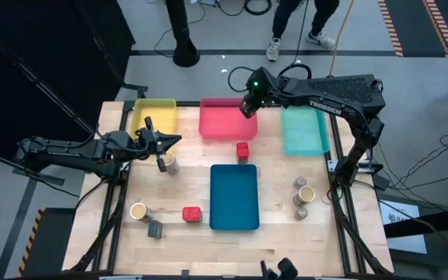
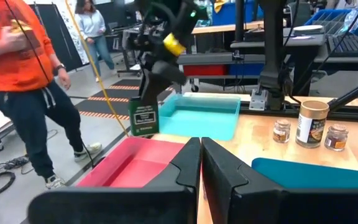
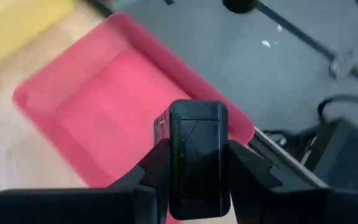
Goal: Sort spices by type
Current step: Put the top black seasoning can into the red bin
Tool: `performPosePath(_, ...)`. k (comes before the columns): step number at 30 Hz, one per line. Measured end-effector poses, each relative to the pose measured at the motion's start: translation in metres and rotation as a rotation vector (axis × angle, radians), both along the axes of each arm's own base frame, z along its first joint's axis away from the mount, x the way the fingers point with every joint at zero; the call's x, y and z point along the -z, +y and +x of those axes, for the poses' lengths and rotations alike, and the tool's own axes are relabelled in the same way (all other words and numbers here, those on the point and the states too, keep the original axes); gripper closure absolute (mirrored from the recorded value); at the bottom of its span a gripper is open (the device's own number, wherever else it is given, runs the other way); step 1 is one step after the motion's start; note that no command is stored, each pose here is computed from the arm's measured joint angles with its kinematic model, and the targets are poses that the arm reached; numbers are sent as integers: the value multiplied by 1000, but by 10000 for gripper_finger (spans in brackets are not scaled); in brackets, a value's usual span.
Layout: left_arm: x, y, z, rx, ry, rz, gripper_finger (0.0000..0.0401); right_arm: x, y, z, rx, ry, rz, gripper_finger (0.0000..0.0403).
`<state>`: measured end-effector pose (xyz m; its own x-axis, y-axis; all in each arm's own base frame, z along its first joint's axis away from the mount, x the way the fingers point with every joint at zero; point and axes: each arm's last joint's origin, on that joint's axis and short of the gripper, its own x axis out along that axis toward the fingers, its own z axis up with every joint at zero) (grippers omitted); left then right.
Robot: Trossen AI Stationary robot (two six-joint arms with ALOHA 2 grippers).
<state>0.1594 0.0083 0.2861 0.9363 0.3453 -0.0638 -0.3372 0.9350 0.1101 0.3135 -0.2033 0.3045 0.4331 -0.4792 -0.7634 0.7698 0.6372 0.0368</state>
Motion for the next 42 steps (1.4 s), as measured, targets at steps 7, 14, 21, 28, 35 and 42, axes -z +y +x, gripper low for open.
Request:
performPosePath(7,0,0,0,0,0,0,379,3,-7,-2,195,-122,126,300)
performPosePath(14,-2,0,0,-11,-21,4,379,-3,0,11,189,-249,141,300)
performPosePath(21,-3,0,0,-11,-31,1,379,4,0,15,235,-232,125,300)
performPosePath(28,-3,0,0,-11,-37,0,379,34,4,29,234,-118,171,300)
performPosePath(35,-3,0,1,-11,-31,0,379,52,3,31,277,-22,153,303)
performPosePath(42,-3,0,1,-12,-31,0,379,67,2,33,273,81,133,303)
